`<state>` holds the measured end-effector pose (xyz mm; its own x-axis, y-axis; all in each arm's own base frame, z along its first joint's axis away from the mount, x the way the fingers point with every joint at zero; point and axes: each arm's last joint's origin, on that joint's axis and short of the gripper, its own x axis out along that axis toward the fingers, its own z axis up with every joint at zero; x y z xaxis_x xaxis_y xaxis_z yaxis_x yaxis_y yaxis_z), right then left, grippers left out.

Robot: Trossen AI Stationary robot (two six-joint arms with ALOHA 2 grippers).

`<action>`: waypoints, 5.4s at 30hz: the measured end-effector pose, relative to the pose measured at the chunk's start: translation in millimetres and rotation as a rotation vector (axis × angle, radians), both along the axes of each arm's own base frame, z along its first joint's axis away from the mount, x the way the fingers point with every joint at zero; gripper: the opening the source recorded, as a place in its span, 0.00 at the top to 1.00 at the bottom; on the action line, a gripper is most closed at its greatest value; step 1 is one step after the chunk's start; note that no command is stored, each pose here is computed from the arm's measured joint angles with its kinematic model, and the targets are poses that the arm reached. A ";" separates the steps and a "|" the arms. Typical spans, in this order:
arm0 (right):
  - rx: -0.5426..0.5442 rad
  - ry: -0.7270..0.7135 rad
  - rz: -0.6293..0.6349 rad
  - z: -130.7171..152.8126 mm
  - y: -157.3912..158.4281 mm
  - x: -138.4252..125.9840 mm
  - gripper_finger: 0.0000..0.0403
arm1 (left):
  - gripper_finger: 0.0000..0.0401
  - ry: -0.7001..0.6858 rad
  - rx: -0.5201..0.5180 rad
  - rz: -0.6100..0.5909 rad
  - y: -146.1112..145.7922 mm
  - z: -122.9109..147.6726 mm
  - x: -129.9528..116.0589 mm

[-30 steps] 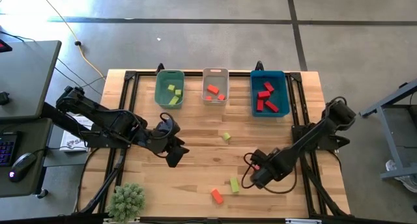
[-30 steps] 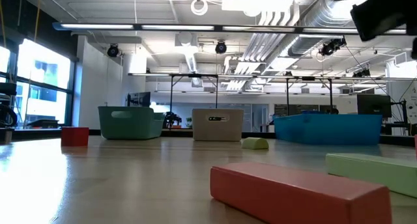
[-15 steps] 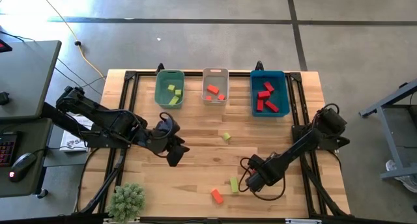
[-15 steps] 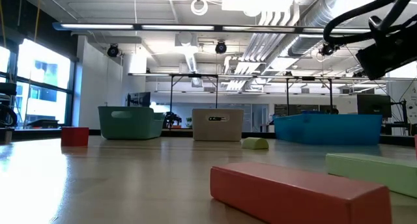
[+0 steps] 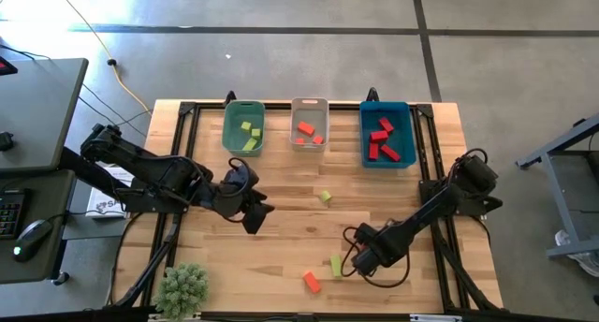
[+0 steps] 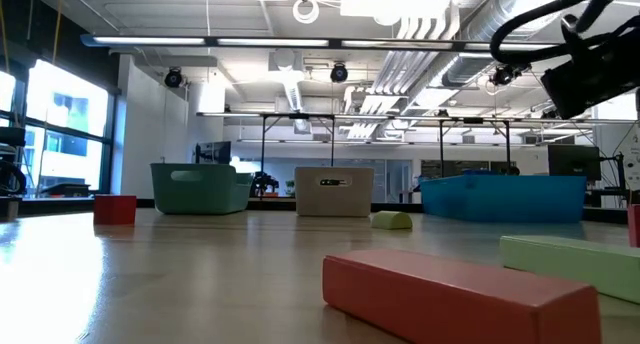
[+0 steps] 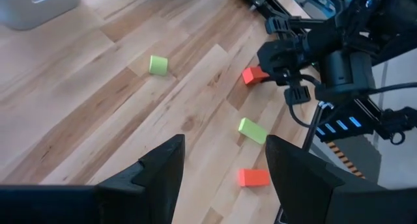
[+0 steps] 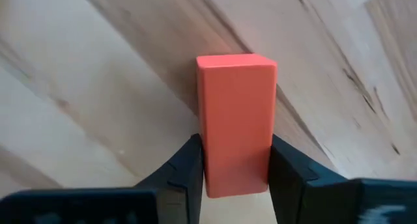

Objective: Sort & place blocks by color
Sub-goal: Put the orange block into the gray bin, then put the green block into the green bin

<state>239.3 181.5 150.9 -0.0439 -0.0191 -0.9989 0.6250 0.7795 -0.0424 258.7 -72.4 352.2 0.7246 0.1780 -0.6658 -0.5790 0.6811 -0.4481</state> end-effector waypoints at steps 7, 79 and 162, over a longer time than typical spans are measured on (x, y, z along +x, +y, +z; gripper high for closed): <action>0.018 -0.053 0.047 13.4 -0.2 12.2 0.74 | 0.49 -0.008 0.027 0.028 1.6 0.3 0.1; -0.372 -0.560 -0.159 47.2 -370.8 131.6 0.74 | 0.49 0.303 0.511 0.177 158.6 0.7 -5.3; -0.694 -0.552 -0.113 281.3 -329.0 102.6 0.48 | 0.41 0.319 0.264 -0.230 120.1 -140.2 126.8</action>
